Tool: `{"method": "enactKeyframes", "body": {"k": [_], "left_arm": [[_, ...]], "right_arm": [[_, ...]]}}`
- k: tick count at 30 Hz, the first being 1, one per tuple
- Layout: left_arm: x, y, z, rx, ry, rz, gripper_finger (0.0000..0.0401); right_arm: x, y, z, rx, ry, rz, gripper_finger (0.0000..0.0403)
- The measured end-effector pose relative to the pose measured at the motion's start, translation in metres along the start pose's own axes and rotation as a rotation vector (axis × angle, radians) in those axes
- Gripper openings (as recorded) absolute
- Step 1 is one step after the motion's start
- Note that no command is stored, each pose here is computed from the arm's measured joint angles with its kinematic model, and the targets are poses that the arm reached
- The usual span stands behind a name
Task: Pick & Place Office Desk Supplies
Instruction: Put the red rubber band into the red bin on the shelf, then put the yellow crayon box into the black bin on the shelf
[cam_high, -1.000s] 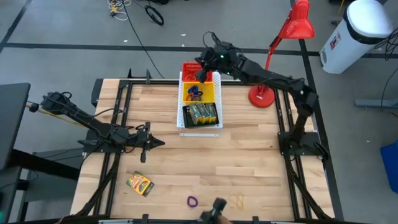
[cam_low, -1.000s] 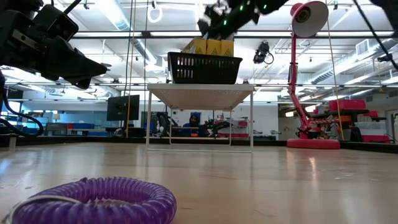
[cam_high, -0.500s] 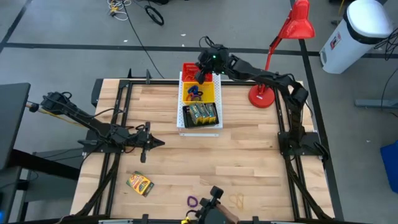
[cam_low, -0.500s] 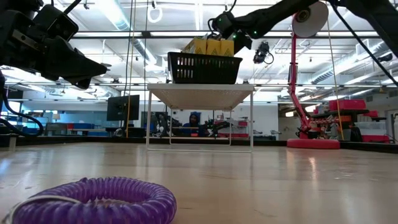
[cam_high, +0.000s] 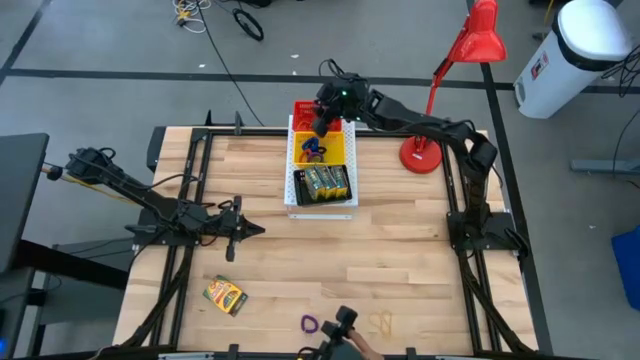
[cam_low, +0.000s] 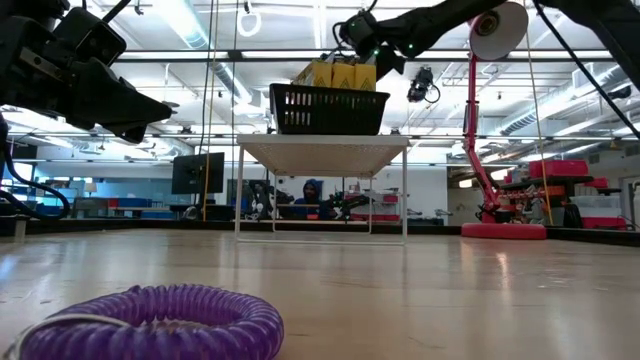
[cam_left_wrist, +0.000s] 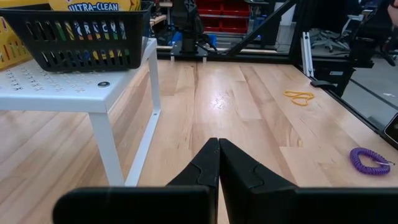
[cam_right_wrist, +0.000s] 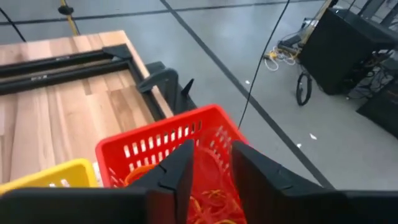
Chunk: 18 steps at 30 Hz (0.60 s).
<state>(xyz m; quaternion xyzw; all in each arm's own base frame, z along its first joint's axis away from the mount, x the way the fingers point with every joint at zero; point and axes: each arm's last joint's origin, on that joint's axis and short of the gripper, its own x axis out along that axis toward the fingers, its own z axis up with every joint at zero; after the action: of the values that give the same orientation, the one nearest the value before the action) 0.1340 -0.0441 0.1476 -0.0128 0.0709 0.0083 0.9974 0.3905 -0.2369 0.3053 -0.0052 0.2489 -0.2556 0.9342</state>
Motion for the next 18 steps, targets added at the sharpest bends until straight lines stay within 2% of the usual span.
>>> {"method": "enactKeyframes", "body": {"k": [7,14,18], "left_arm": [[0.0000,0.0000,0.0000,0.000,0.000,0.000,0.0009],[0.0000,0.0000,0.0000,0.000,0.000,0.000,0.0009],[0.0000,0.0000,0.0000,0.000,0.000,0.000,0.0009]], "right_arm": [[-0.0066,0.0002,0.0024,-0.008,0.014,-0.026,0.0153],[-0.0068,-0.0031,-0.0039,0.063,0.077,-0.057,0.0235],[-0.0106,-0.0047,-0.0014,0.143,0.066,-0.061,0.0275]]}}
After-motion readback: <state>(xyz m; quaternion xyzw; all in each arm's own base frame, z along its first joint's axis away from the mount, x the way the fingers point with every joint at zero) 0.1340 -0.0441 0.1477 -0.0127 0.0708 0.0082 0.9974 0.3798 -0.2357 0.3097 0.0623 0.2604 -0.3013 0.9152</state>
